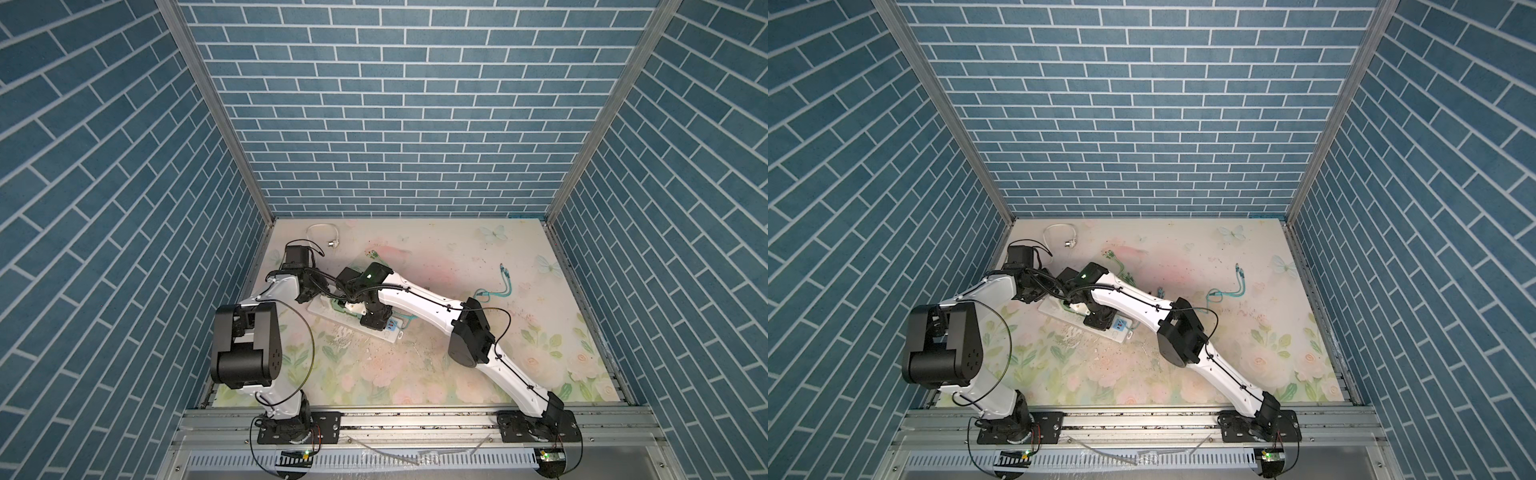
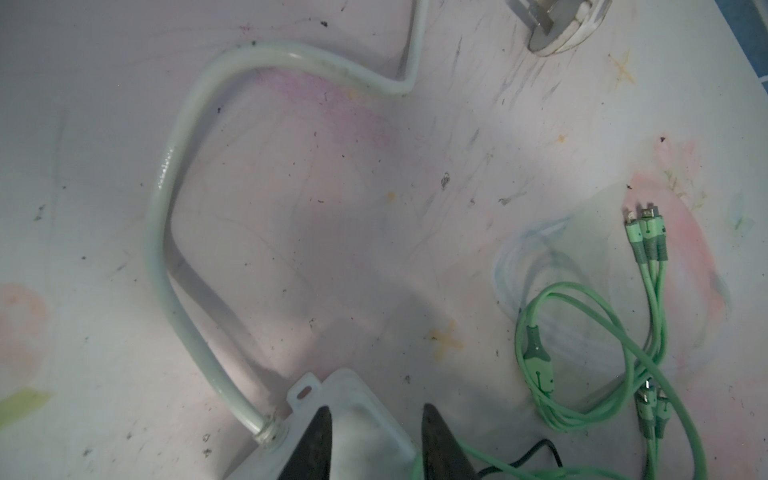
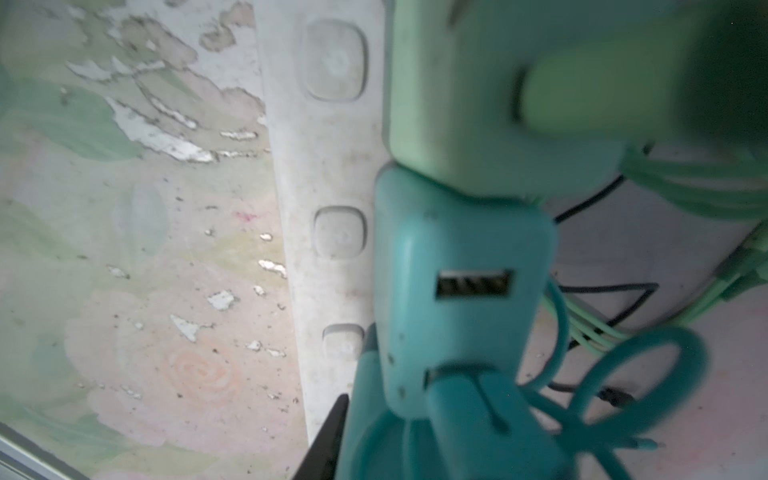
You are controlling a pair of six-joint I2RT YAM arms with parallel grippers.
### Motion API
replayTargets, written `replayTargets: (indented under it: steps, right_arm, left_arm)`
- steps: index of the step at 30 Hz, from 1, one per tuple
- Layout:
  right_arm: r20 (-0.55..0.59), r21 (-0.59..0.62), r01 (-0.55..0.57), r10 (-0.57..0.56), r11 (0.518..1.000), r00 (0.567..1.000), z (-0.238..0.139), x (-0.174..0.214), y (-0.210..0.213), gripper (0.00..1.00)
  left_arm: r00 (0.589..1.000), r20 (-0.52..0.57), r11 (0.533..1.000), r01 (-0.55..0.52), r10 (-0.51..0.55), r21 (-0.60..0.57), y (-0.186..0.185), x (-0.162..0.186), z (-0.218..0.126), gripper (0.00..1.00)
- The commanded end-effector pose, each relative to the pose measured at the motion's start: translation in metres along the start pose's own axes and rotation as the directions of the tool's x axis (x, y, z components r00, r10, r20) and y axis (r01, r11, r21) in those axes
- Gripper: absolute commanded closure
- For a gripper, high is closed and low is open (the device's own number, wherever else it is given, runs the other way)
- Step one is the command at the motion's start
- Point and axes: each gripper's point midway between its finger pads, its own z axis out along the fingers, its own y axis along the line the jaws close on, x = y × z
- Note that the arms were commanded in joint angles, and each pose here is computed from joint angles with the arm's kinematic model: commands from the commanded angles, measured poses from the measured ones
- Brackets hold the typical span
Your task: Insert the plug
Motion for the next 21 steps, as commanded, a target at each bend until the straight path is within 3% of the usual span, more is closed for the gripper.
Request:
replayTargets:
  steps: [1,21]
  right_arm:
    - [0.151,-0.06,0.089,-0.08,0.994,0.985,0.006,-0.038,0.022,0.65]
    - [0.239,-0.045,0.038,-0.026,0.998,0.971,-0.035,-0.023,0.004,0.63]
  left_arm:
    - [0.99,-0.143,0.997,-0.023,0.012,-0.079,0.022,0.041,0.012,0.61]
    - [0.99,-0.137,0.995,-0.028,0.015,-0.092,0.022,0.037,0.009,0.55]
